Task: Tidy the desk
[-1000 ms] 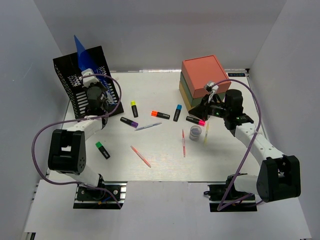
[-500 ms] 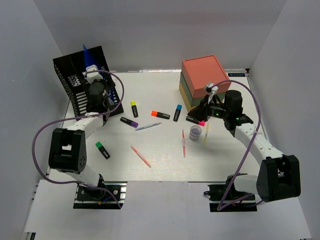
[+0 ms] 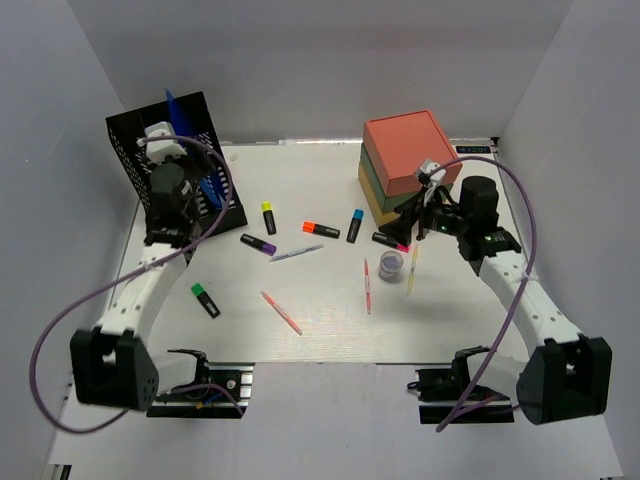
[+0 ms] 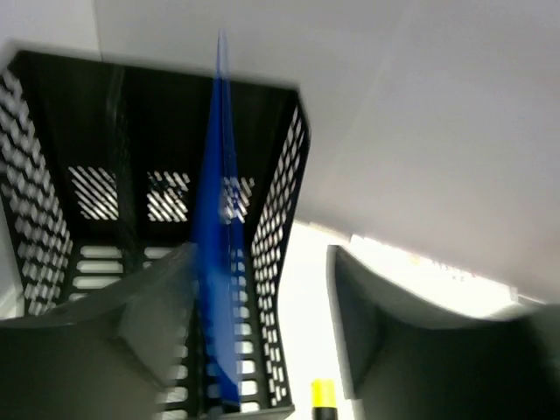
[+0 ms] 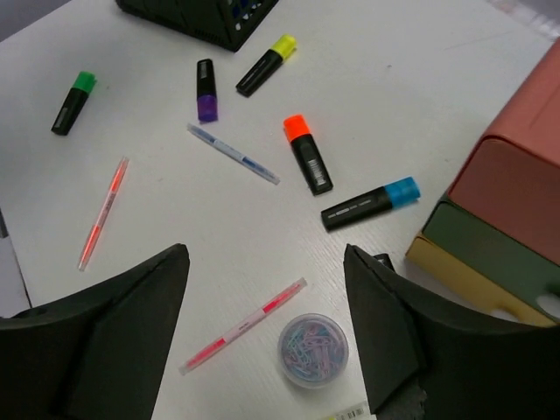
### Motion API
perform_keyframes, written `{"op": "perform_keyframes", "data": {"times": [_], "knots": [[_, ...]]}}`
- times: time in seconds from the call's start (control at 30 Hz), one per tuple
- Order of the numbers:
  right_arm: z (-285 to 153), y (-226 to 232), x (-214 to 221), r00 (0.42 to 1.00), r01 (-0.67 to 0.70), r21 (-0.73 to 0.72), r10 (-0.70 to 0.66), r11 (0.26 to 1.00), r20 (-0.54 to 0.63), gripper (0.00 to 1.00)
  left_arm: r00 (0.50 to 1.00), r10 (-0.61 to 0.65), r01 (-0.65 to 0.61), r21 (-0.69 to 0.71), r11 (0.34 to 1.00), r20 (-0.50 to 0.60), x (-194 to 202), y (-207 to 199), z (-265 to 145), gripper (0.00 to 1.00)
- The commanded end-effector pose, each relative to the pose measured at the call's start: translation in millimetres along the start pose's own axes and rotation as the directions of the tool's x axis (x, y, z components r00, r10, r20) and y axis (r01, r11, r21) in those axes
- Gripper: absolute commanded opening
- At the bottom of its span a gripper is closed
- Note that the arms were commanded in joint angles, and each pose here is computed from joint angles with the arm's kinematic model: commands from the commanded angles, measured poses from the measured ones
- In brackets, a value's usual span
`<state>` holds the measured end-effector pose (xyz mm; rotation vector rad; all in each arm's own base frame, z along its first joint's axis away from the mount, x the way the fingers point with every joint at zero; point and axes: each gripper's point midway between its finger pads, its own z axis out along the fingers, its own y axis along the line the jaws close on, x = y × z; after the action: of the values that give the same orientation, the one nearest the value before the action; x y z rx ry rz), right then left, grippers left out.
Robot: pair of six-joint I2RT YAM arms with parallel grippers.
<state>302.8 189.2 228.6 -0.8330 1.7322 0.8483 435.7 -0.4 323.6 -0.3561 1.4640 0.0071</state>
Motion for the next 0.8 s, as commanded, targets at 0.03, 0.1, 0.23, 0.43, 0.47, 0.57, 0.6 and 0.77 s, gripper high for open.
{"op": "perform_keyframes", "data": {"times": [0.03,0.1,0.23,0.43,0.47,0.57,0.6,0.77], "knots": [[-19.8,-12.2,-17.2,0.998,0.057,0.14,-0.058,0.988,0.004,0.76,0.995,-0.057,0.066,0.111,0.992,-0.083,-4.8,-11.9,-44.6,0.47],[-26.2,-29.0,-16.0,1.0,-0.014,0.255,0.013,0.967,0.004,0.65,0.99,-0.086,0.104,0.174,0.979,-0.108,-6.2,-20.3,-61.4,0.17],[-36.0,-51.0,-14.4,0.987,-0.156,0.362,0.159,0.919,0.021,0.35,0.968,-0.091,0.174,0.366,0.914,-0.233,23.3,-50.5,-90.2,0.11],[-50.5,-74.0,-41.4,0.971,-0.24,0.449,0.224,0.861,0.089,0.3,0.923,-0.057,0.27,0.535,0.8,-0.38,53.4,-81.6,-121.1,0.6],[-50.2,-78.4,-43.3,0.966,-0.257,0.453,0.238,0.854,0.099,0.35,0.918,-0.05,0.28,0.554,0.784,-0.393,57.5,-84.5,-125.4,0.61],[-48.7,-89.0,-51.4,0.961,-0.277,0.45,0.253,0.849,0.115,0.53,0.909,-0.011,0.295,0.627,0.721,-0.416,63.5,-96.2,-136.2,0.66],[-49.9,-94.2,-52.7,0.959,-0.283,0.455,0.257,0.844,0.119,0.57,0.909,0.011,0.288,0.646,0.707,-0.418,66.6,-97.9,-138.6,0.66],[-39.7,-114.5,-45.6,0.95,-0.307,0.455,0.294,0.836,0.102,0.64,0.891,0.048,0.299,0.663,0.686,-0.451,88.6,-104.8,-138.9,0.66]]}}
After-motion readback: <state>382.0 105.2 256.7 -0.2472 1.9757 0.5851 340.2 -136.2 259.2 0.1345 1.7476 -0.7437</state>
